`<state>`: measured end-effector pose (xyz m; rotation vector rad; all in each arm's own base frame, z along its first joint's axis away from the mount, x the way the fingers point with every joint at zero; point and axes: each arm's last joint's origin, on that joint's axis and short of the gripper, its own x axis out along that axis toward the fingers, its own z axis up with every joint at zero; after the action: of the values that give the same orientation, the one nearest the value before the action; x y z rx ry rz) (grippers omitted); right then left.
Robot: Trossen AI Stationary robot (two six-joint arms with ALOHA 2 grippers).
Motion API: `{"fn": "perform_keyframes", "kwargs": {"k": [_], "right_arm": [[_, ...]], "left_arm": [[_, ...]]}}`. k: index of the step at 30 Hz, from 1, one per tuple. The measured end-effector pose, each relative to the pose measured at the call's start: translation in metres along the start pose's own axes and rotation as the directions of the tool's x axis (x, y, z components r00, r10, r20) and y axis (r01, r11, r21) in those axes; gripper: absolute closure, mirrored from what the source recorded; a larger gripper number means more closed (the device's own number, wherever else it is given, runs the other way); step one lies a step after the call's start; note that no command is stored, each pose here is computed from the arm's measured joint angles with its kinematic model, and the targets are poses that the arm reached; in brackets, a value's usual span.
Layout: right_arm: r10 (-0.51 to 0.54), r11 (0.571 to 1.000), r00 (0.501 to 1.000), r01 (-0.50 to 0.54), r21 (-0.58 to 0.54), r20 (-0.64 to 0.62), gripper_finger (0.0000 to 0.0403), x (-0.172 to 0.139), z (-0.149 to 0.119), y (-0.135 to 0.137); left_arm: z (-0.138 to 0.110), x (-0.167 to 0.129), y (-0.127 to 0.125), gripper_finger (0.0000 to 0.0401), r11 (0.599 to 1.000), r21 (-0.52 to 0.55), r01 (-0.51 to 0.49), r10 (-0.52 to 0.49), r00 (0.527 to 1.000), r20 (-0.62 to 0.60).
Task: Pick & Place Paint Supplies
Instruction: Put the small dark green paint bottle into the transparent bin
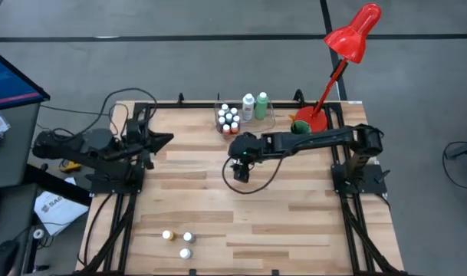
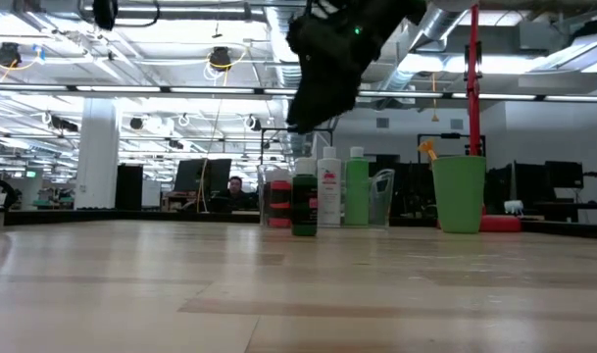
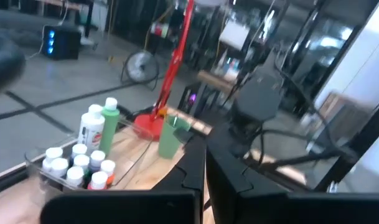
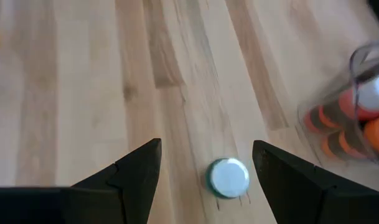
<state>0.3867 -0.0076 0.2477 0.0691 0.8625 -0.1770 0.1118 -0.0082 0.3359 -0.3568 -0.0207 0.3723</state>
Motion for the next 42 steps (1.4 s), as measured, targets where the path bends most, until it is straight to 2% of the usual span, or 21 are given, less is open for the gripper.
{"fn": "perform_keyframes", "kwargs": {"k": [8,13,21,33,36,42], "right_arm": [[-0.027,0.999,0.992,0.03,0.026,-0.12,0.0154,0.028,-0.011,-0.01],[0.002,0.997,0.992,0.008,0.075,-0.127,0.0154,0.031,-0.011,-0.016],[-0.016,0.995,0.988,0.032,0.099,-0.155,0.0164,0.032,-0.013,-0.028],[-0.014,0.994,0.981,0.034,0.099,-0.194,0.0178,0.051,-0.021,-0.029],[-0.015,0.994,0.978,0.037,0.099,-0.206,0.0202,0.053,-0.022,-0.029],[-0.018,0.994,0.983,0.037,0.099,-0.185,0.0297,0.053,-0.019,-0.028]], "left_arm": [[-0.054,-0.005,0.025,0.04,0.997,-0.061,0.037,-0.032,0.996,0.087],[-0.079,-0.005,0.036,0.04,0.997,-0.073,0.039,-0.033,0.996,0.086],[-0.086,-0.011,0.043,0.04,0.996,-0.077,0.055,-0.045,0.991,0.123],[-0.104,-0.008,0.047,0.04,0.997,-0.073,0.038,-0.031,0.996,0.085],[-0.106,-0.007,0.048,0.04,0.997,-0.072,0.035,-0.03,0.996,0.08],[-0.107,-0.007,0.048,0.04,0.997,-0.072,0.036,-0.03,0.996,0.08]]}}
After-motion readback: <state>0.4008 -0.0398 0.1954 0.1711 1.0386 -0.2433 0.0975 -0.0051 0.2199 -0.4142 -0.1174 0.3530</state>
